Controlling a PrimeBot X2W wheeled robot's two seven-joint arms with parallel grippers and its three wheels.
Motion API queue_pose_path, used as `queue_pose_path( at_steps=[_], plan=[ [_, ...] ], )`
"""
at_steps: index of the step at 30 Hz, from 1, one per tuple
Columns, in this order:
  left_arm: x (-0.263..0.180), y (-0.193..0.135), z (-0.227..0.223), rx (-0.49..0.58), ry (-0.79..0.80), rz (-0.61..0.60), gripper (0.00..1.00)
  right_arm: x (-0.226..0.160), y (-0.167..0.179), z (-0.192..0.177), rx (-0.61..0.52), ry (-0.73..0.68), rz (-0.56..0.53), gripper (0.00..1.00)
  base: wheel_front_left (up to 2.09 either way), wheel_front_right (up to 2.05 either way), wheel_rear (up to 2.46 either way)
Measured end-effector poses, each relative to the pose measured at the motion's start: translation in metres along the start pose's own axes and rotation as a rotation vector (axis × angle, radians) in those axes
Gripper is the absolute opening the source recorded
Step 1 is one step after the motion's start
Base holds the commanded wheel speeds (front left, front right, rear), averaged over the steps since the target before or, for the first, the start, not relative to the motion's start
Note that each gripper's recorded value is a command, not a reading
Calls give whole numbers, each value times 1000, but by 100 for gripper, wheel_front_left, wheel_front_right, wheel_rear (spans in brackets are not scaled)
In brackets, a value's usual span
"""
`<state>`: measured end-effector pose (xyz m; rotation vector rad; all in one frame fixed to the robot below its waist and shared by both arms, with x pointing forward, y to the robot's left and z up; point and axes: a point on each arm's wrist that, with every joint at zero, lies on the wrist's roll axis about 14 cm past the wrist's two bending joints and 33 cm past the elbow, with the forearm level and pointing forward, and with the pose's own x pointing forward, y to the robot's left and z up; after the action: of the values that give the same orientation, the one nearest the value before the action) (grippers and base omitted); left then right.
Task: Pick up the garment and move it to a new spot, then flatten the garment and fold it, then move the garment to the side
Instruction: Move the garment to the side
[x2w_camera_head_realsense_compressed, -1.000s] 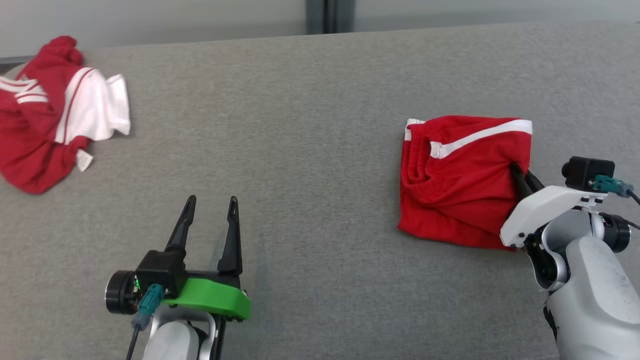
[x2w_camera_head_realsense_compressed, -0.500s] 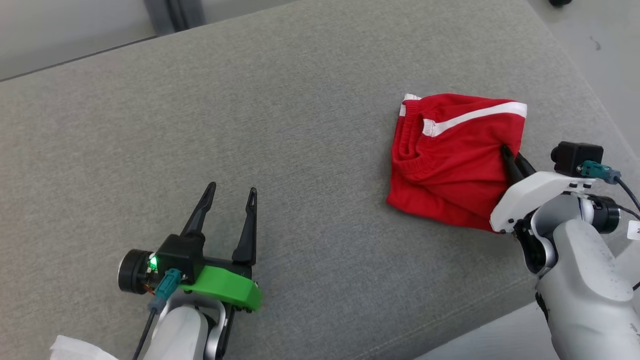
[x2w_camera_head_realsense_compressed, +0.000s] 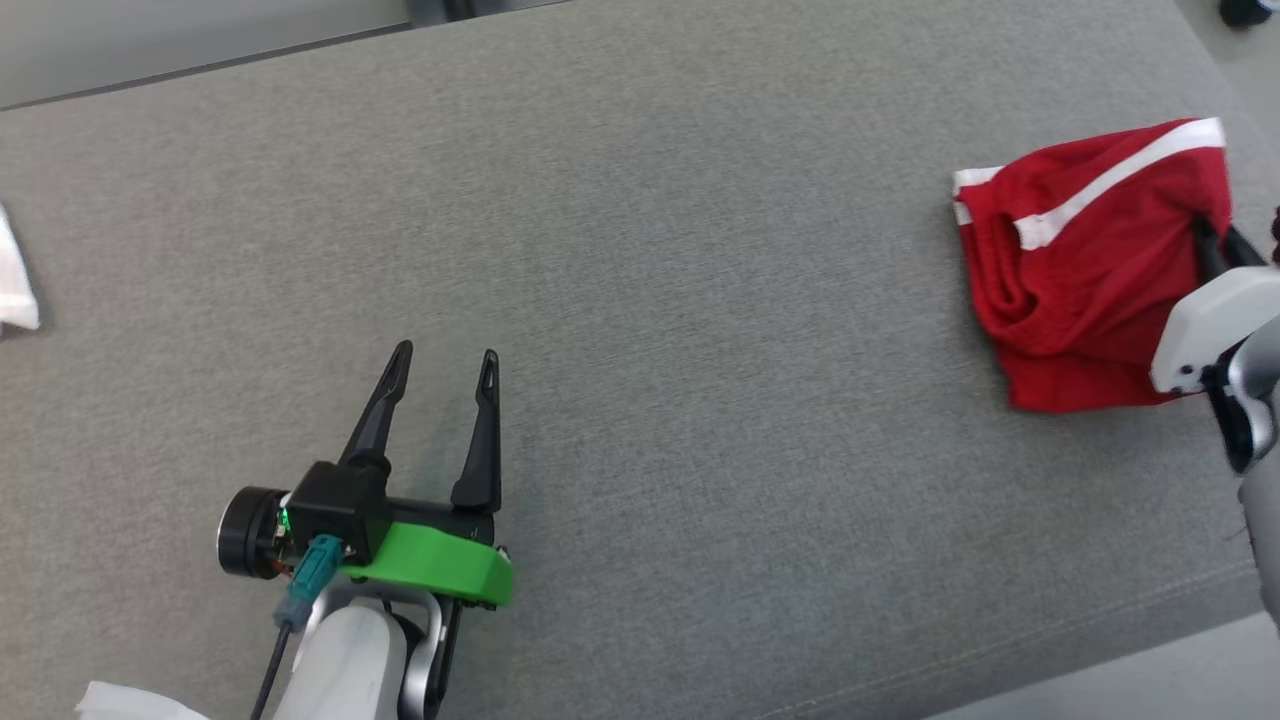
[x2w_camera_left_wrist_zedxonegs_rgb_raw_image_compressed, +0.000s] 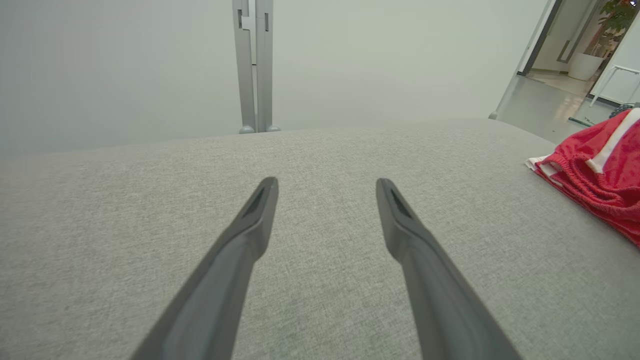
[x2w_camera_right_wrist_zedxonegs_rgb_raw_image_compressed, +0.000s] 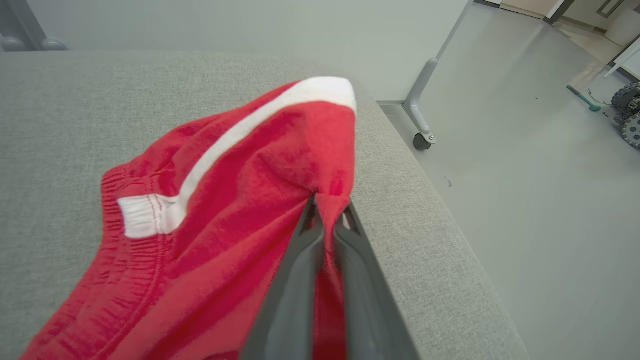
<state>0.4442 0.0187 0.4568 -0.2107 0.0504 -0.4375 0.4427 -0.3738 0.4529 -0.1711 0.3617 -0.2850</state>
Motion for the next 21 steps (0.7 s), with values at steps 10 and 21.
queue_pose_path(
  at_steps=[10,21],
  plan=[
    [-29,48,12,38,-19,153,100,45,-11,31,-136,-14,-34,0,0,0,0],
    [-39,66,5,45,6,207,100,60,-15,13,-142,19,-82,100,0,0,0]
  ],
)
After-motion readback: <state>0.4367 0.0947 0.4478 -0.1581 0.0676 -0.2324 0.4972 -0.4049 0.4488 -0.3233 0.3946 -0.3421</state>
